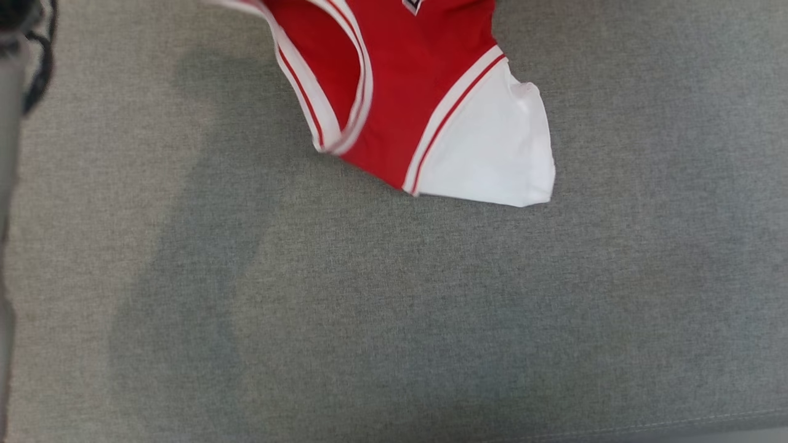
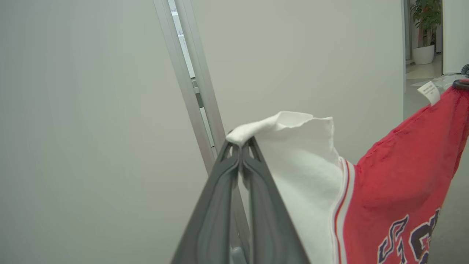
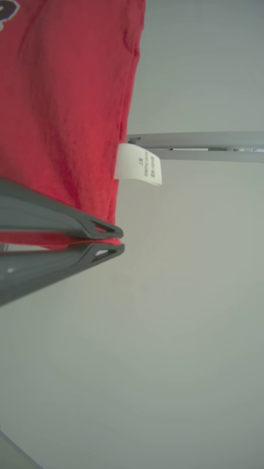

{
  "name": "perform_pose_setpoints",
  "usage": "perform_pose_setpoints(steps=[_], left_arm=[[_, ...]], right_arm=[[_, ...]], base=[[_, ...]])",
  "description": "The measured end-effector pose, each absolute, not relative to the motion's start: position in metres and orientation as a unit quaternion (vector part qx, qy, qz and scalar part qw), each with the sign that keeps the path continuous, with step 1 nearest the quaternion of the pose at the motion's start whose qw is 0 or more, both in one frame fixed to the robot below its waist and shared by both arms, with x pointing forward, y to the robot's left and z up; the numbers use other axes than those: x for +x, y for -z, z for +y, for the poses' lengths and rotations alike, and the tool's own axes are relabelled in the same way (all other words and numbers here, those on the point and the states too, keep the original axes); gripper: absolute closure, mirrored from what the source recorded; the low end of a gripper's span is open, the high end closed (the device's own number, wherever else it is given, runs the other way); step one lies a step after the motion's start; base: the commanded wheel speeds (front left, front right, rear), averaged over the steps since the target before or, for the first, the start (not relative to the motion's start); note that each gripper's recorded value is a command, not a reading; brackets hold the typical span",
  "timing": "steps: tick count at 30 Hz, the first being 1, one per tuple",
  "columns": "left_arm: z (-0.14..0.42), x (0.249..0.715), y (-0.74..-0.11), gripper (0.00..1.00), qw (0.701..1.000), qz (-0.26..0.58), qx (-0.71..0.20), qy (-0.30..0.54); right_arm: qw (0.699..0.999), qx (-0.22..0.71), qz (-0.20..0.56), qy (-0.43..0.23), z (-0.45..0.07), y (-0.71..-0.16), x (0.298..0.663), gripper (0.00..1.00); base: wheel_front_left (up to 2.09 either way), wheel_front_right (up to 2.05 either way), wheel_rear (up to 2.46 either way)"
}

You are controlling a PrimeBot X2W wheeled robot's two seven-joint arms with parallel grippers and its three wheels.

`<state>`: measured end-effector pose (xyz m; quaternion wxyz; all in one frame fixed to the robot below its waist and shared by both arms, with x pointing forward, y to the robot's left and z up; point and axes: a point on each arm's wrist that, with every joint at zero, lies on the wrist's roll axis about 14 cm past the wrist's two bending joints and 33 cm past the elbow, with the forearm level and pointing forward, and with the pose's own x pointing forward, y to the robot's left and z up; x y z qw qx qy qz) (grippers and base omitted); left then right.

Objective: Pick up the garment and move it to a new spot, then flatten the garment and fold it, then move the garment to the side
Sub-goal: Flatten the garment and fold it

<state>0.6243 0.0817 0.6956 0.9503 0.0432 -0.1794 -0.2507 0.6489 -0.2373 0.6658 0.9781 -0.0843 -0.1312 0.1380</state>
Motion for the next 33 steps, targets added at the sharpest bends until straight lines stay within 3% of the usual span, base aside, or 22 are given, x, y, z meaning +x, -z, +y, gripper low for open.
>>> perform_pose_setpoints(steps=[6, 12, 16, 17, 19, 26, 33], left_arm=[[0.086, 0.669, -0.73, 1.0, 0.932, -0.237, 0.155, 0.226], [0.078, 0.692, -0.762, 1.0, 0.889, -0.334, 0.238, 0.202], [0.072, 0.698, -0.781, 1.0, 0.865, -0.385, 0.267, 0.178], [0.07, 0.69, -0.794, 1.0, 0.847, -0.428, 0.271, 0.16], [0.066, 0.682, -0.79, 1.0, 0.838, -0.448, 0.266, 0.165], [0.081, 0.68, -0.689, 1.0, 0.875, -0.377, 0.227, 0.202], [0.118, 0.635, -0.601, 1.0, 0.929, -0.276, 0.144, 0.199]], right_arm=[[0.968, -0.138, -0.176, -0.112, -0.235, -0.696, 0.686, 1.0], [0.95, -0.191, -0.228, -0.09, -0.229, -0.723, 0.71, 1.0], [0.918, -0.223, -0.315, -0.086, -0.213, -0.769, 0.703, 1.0], [0.898, -0.252, -0.348, -0.094, -0.196, -0.769, 0.7, 1.0], [0.899, -0.254, -0.338, -0.113, -0.182, -0.742, 0.706, 1.0], [0.921, -0.231, -0.269, -0.162, -0.166, -0.644, 0.714, 1.0], [0.949, -0.144, -0.21, -0.187, -0.169, -0.581, 0.677, 1.0]], base=[[0.0, 0.0, 0.0], [0.0, 0.0, 0.0], [0.0, 0.0, 0.0], [0.0, 0.0, 0.0], [0.0, 0.0, 0.0], [0.0, 0.0, 0.0], [0.0, 0.0, 0.0]])
